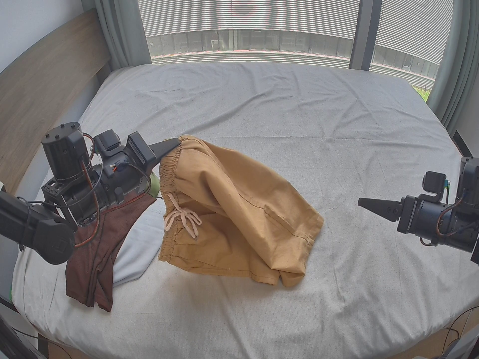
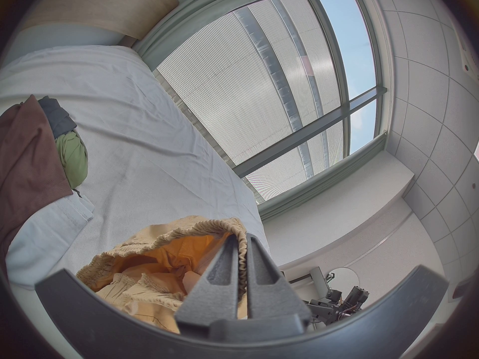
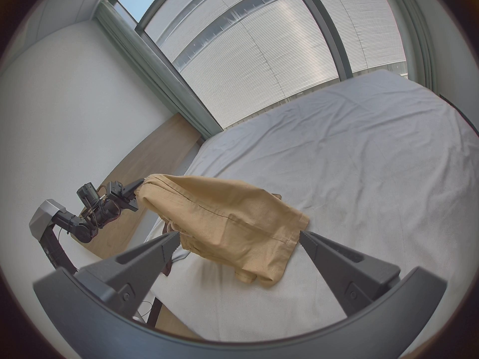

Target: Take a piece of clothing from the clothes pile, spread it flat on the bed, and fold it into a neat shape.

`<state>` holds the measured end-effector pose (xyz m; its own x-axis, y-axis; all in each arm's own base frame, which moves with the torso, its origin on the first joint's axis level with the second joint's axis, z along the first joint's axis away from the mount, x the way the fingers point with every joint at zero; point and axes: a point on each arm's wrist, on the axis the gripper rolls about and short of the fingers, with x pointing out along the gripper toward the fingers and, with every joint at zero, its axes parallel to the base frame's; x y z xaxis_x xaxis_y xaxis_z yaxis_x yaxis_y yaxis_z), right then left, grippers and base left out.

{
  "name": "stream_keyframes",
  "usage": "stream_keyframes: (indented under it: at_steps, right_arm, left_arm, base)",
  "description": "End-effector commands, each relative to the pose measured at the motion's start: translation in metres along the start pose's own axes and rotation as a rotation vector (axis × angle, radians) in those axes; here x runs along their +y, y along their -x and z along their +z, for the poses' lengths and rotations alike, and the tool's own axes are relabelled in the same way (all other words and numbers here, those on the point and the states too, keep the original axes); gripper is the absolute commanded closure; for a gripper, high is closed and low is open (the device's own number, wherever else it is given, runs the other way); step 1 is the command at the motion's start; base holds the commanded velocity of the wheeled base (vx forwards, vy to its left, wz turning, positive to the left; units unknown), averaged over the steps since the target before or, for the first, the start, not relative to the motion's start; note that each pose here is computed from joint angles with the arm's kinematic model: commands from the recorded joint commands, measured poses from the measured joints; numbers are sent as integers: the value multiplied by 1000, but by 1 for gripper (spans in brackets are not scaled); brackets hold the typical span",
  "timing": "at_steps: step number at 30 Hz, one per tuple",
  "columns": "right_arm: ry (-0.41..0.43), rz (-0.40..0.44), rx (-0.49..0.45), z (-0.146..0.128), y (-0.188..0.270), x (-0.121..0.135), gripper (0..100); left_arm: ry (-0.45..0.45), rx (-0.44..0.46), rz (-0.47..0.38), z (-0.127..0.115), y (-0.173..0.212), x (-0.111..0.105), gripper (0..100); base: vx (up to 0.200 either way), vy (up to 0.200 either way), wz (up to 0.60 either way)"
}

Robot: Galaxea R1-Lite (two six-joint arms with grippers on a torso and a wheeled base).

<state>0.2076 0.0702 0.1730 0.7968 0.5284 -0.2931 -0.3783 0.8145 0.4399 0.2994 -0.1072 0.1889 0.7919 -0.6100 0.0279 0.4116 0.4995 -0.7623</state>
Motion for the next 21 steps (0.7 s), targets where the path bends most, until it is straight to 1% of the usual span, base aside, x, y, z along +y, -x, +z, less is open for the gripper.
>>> stream_keyframes:
  at_steps: [1,7,10,12,16,18,21]
  right_arm:
    - [-40,-18,70,-9,-18,-9,0]
    - [-57,-17,81,-17,-37,-18,0]
    - [-91,-21,86,-23,-51,-25,0]
    - [-99,-22,91,-27,-58,-28,0]
    - [-109,-27,106,-36,-71,-36,0]
    - [-119,-28,127,-47,-83,-46,0]
    - [-129,-17,127,-53,-92,-52,0]
  left_arm:
    - [1,-6,9,2,1,3,100]
    - [0,-6,11,2,1,4,100]
    - [1,-5,12,2,0,4,100]
    - [1,-5,12,2,0,4,100]
    - [4,1,20,0,-1,7,100]
    - [5,2,21,0,-2,8,100]
    - [4,1,20,0,-1,7,100]
  base:
    - [0,0,0]
    - [0,0,0]
    - [0,0,0]
    - [0,0,0]
    - [0,0,0]
    - [0,0,0]
    - [0,0,0]
